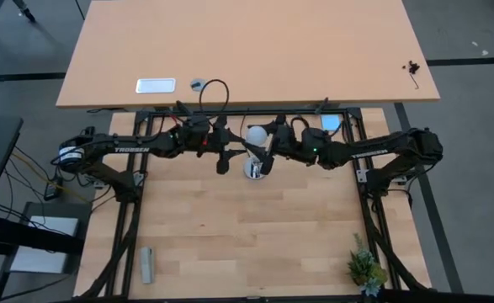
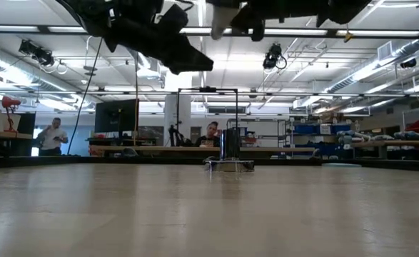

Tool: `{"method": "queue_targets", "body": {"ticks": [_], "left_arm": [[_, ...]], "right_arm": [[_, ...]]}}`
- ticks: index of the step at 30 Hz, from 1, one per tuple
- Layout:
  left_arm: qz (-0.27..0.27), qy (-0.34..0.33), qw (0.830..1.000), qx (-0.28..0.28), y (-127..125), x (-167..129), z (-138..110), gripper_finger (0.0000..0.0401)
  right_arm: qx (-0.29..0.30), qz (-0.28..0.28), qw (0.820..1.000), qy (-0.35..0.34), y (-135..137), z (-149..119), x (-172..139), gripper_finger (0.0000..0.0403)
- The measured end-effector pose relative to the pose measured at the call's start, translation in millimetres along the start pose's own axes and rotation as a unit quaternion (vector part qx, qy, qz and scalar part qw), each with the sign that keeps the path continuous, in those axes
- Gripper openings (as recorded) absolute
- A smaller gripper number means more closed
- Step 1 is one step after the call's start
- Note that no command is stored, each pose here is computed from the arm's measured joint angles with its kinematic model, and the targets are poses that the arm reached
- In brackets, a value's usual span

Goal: Screw lightbulb
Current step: Insert the lightbulb into the lamp socket

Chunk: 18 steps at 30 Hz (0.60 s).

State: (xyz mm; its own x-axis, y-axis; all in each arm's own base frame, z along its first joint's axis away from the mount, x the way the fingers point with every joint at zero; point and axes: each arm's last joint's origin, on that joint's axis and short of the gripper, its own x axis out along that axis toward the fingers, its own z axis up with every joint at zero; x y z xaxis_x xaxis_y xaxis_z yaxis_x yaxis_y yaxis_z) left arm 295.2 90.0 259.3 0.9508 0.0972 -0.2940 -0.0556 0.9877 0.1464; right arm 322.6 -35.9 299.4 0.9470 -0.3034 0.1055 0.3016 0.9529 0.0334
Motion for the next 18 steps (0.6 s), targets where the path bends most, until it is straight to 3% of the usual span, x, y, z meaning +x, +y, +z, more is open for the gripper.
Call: {"method": "queue_targets", "body": {"ticks": [6,13,18], "left_arm": [[-0.013,0.056,0.998,-0.005,-3,-1,-12,0.0130],[0.008,0.025,1.000,-0.013,-8,-2,-38,0.0016],[0.010,0.018,0.999,-0.032,-13,-6,-56,0.0009]], "right_arm": [[0.009,-0.006,0.994,0.110,0,-25,0,0.0280],[0.004,-0.012,0.983,0.184,1,-61,9,0.0280],[-0.003,-0.021,0.979,0.205,-6,-76,8,0.0280]]}}
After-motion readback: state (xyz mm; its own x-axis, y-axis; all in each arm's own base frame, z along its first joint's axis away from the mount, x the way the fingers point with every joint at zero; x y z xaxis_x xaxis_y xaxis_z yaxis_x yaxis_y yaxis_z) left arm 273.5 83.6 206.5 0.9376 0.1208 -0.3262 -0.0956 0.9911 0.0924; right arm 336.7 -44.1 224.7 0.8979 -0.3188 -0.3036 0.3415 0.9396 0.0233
